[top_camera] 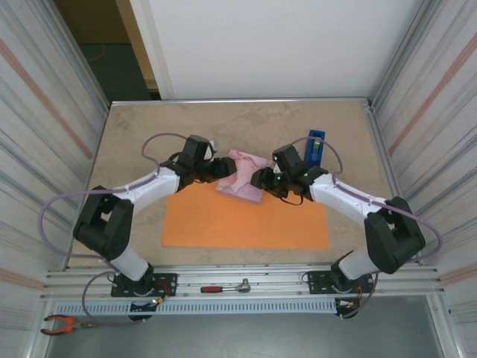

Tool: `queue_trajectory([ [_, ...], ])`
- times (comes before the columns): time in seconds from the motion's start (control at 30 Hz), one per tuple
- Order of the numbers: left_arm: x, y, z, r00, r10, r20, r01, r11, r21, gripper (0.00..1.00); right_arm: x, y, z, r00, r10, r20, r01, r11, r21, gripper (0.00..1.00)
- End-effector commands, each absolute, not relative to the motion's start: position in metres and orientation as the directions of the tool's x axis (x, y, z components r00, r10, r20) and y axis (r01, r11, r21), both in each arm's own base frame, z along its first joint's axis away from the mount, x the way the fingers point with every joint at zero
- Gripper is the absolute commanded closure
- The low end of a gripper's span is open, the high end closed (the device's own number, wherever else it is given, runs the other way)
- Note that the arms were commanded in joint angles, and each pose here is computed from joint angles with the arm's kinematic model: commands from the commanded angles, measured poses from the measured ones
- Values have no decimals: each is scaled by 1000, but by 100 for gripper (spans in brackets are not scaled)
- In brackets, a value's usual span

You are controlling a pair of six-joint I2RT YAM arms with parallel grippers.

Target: Wrap the gift box in paper

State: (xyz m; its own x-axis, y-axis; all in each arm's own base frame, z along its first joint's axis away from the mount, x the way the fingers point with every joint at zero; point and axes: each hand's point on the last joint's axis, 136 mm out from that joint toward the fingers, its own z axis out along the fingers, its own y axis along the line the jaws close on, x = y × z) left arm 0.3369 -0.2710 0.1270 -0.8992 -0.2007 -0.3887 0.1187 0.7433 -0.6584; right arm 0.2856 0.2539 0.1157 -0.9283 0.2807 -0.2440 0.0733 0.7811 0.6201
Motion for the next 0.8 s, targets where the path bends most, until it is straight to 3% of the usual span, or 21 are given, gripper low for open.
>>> queue_trajectory([
  [0.0, 281, -324, 175, -920, -117, -374, 247, 566, -786, 43, 271, 284, 138, -928, 239, -285, -27, 721, 692, 46],
  [0.17, 252, -318, 153, -929, -118, -351, 214, 602, -770, 42, 254, 275, 124, -937, 236, -258, -1, 736, 676, 45],
  [0.43, 250, -292, 105, -934, -168, -316, 128, 669, -732, 40, 253, 261, 85, -948, 237, -214, 61, 792, 607, 43],
  [0.6, 269, -263, 104, -913, -232, -336, 92, 685, -723, 35, 262, 243, 92, -938, 262, -226, 79, 798, 597, 17],
  [0.77, 293, -224, 93, -881, -324, -346, 13, 713, -701, 32, 269, 210, 104, -912, 319, -257, 112, 797, 594, 12],
])
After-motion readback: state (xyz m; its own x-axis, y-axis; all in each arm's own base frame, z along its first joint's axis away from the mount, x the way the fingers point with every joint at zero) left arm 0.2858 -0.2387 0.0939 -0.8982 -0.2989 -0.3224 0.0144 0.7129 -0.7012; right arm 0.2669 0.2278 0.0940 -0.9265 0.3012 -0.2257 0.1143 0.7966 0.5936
